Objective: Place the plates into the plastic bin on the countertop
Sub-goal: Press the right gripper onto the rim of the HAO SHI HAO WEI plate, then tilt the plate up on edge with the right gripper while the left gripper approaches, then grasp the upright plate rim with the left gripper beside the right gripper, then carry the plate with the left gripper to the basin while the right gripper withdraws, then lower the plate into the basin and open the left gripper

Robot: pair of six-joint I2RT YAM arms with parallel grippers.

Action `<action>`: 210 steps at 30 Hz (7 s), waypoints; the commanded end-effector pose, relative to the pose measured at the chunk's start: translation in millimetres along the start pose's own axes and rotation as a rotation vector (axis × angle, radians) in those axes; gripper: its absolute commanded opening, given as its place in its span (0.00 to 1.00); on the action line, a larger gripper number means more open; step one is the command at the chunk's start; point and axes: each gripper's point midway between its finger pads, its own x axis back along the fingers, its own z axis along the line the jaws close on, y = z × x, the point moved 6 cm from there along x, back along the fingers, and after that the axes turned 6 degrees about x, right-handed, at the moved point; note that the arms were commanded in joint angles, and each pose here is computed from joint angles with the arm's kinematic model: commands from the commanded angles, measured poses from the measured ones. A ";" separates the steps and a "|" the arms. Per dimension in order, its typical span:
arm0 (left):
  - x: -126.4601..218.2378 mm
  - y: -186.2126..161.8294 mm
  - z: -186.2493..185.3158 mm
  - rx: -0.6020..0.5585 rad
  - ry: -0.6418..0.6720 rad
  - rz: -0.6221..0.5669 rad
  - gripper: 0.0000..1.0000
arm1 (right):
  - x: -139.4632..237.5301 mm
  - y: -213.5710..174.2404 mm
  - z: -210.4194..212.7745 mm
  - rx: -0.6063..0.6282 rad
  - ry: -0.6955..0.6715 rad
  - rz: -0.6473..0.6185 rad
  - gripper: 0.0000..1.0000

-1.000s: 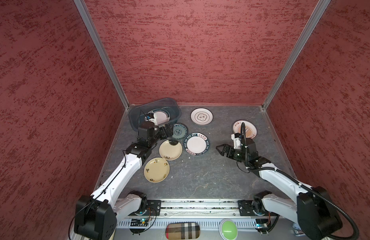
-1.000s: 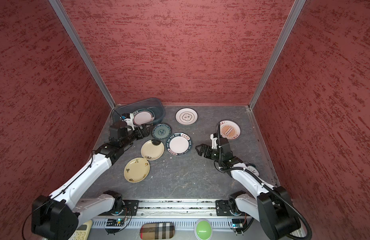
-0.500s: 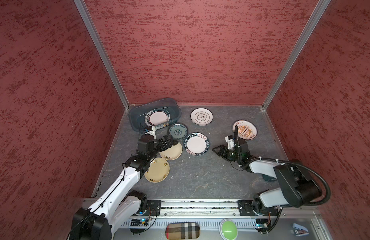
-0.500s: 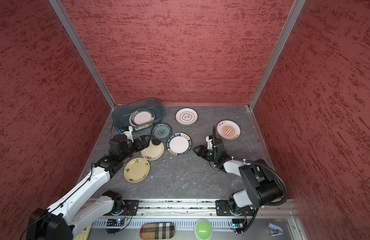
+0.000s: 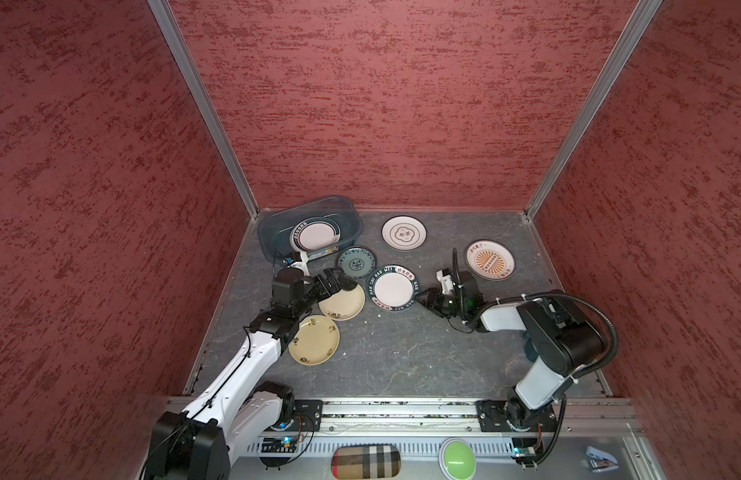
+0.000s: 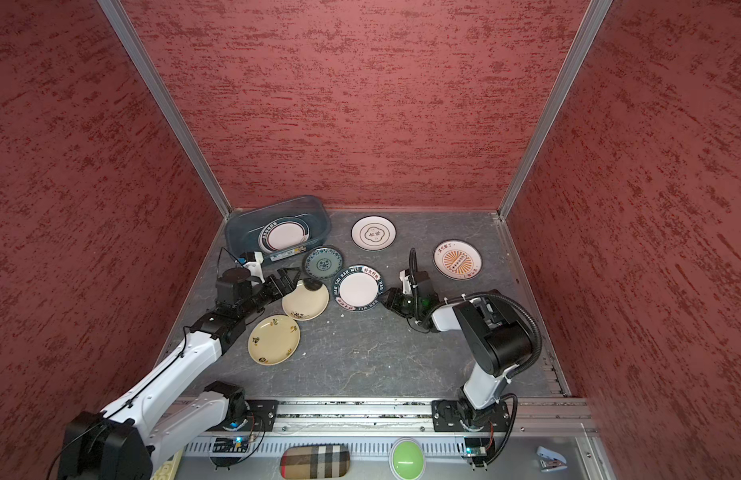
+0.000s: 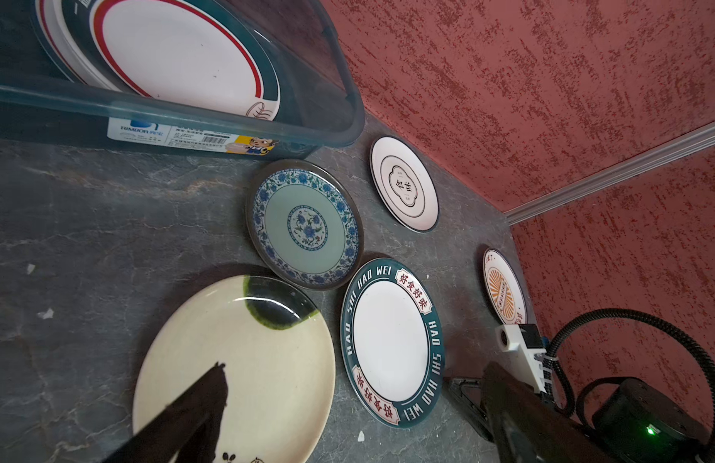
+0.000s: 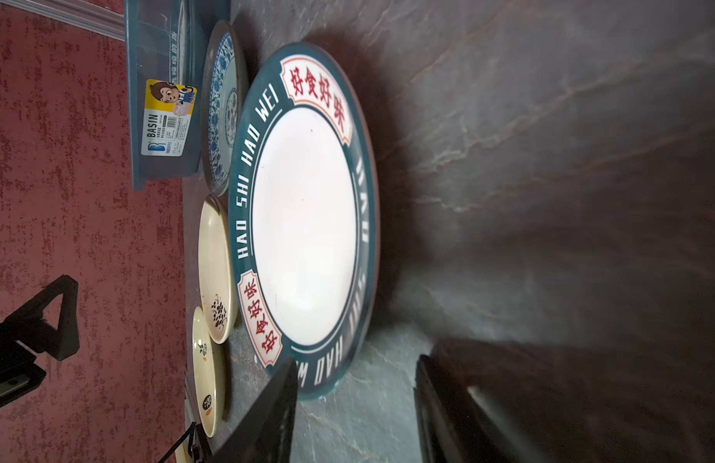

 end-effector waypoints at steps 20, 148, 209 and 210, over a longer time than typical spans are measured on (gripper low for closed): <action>-18.1 -5.5 15.5 0.049 -0.033 0.031 0.99 | -18.2 17.3 4.4 -0.007 -0.040 -0.037 0.17; -56.8 101.6 -71.4 -0.078 -0.203 0.007 0.00 | 135.5 21.9 76.4 0.419 -0.097 -0.406 0.99; -171.6 193.8 101.3 0.078 0.347 0.063 0.20 | 133.1 -6.9 48.4 0.334 -0.054 -0.402 0.99; -171.8 193.6 101.4 0.073 0.349 0.067 0.24 | 133.4 -6.9 48.7 0.336 -0.057 -0.401 0.99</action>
